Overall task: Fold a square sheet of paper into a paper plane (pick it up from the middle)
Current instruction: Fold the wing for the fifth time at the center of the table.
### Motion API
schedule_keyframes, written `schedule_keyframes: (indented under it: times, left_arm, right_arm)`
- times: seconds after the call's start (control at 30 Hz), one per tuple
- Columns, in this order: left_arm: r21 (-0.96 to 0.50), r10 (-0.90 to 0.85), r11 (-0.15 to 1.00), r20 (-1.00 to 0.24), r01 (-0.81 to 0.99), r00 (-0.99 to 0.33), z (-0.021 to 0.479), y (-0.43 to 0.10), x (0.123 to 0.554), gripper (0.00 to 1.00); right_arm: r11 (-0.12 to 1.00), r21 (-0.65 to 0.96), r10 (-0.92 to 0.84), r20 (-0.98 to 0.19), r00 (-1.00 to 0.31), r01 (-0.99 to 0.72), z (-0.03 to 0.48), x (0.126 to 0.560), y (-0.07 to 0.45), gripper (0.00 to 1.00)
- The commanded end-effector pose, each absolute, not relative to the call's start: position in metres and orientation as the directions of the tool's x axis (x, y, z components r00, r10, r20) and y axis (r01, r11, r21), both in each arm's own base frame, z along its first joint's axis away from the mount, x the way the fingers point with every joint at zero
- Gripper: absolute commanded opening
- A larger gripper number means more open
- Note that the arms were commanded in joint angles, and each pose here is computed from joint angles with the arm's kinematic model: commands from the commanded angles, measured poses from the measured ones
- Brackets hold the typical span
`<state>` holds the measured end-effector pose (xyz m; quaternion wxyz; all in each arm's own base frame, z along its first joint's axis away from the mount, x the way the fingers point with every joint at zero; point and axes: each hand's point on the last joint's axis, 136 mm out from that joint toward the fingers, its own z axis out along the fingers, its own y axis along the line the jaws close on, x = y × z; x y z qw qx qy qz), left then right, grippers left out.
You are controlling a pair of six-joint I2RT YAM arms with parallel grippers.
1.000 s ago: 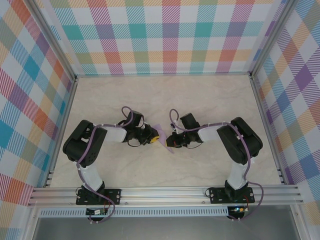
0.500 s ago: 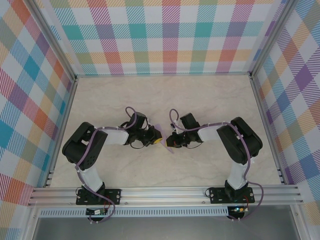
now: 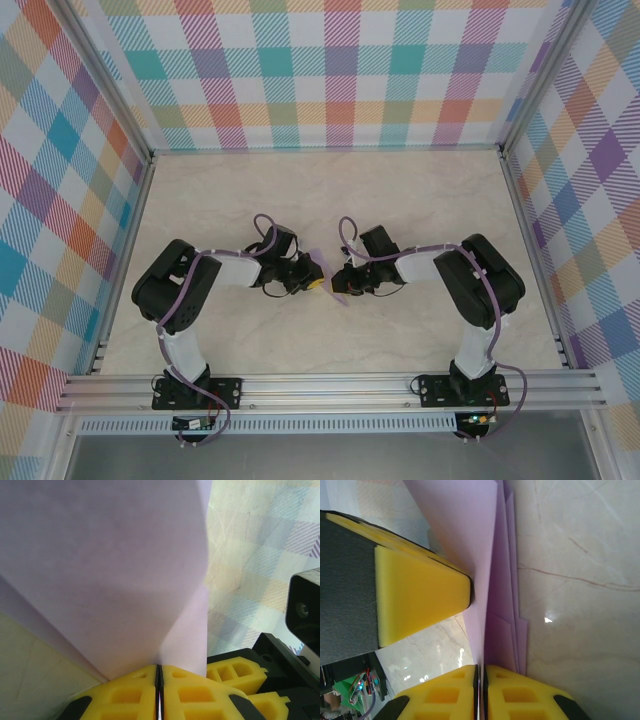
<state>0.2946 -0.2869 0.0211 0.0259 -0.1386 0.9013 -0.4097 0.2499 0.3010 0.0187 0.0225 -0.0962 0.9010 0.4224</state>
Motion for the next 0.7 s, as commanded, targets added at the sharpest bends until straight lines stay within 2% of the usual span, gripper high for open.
schedule_keyframes:
  times: [0.0,0.3,0.47,0.67]
  left_arm:
    - [-0.684,-0.272,0.685,0.077,-0.249,-0.959,0.001,-0.280,0.287,0.10]
    - [-0.677,-0.270,0.693,0.073,-0.247,-0.960,0.001,-0.278,0.285,0.10]
    - [-0.675,-0.270,0.695,0.073,-0.247,-0.960,0.001,-0.278,0.285,0.10]
    - [-0.669,-0.274,0.699,0.075,-0.252,-0.959,-0.001,-0.277,0.285,0.10]
  right_arm:
    - [0.682,0.714,-0.154,-0.071,-0.985,-0.158,0.011,0.241,0.289,0.17]
    - [0.700,0.702,-0.159,-0.030,-0.987,-0.135,0.019,0.231,0.280,0.19]
    - [0.712,0.692,-0.161,0.001,-0.987,-0.116,0.009,0.226,0.277,0.12]
    - [0.733,0.673,-0.165,0.036,-0.986,-0.098,-0.006,0.224,0.274,0.10]
